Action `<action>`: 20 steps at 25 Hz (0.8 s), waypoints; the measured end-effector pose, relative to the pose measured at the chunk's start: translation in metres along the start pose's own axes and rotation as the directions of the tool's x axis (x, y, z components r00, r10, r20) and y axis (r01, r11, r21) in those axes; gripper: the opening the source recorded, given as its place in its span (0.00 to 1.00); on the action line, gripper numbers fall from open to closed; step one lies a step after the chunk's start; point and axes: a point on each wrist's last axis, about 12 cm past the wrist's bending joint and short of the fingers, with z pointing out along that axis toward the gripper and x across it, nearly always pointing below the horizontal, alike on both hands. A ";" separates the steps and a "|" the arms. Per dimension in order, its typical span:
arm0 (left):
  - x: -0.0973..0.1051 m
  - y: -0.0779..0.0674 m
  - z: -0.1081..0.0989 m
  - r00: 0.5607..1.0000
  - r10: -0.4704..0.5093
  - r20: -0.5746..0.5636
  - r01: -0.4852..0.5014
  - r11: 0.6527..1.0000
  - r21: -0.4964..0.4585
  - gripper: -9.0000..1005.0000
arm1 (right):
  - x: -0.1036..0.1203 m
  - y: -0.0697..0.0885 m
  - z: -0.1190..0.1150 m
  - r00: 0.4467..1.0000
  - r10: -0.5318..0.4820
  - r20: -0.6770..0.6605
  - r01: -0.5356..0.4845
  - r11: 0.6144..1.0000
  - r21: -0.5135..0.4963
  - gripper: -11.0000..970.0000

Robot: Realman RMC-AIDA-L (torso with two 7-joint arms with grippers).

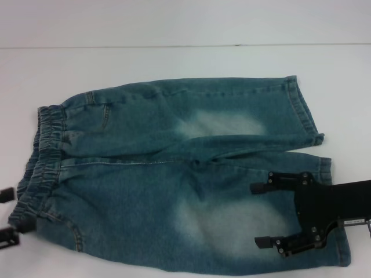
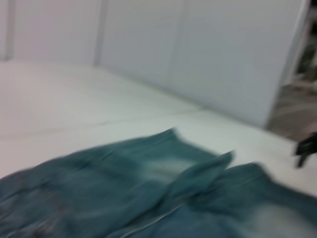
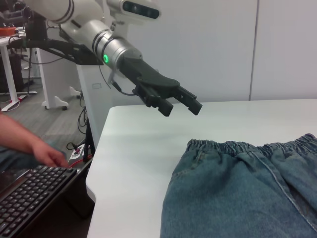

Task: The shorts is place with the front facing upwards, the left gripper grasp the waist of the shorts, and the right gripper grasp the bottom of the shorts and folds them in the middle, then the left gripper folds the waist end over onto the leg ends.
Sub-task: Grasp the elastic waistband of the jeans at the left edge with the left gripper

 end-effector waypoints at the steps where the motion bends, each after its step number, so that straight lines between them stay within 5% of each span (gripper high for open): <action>1: -0.003 0.003 -0.003 1.000 -0.017 -0.024 0.016 0.999 -0.036 0.86 | 0.000 0.000 0.000 1.000 0.000 0.000 0.000 1.000 0.001 0.97; 5: -0.013 0.017 -0.012 0.977 -0.128 -0.170 0.093 0.975 -0.201 0.85 | 0.000 -0.001 0.000 1.000 -0.003 -0.003 0.004 1.000 0.008 0.97; 10: -0.022 0.023 -0.011 0.938 -0.201 -0.281 0.121 0.953 -0.277 0.85 | 0.001 -0.002 0.000 1.000 -0.006 -0.007 0.006 1.000 0.015 0.97; 20: -0.033 0.025 0.014 0.901 -0.176 -0.397 0.097 0.973 -0.211 0.85 | 0.001 -0.003 0.001 1.000 -0.007 -0.014 0.007 1.000 0.020 0.97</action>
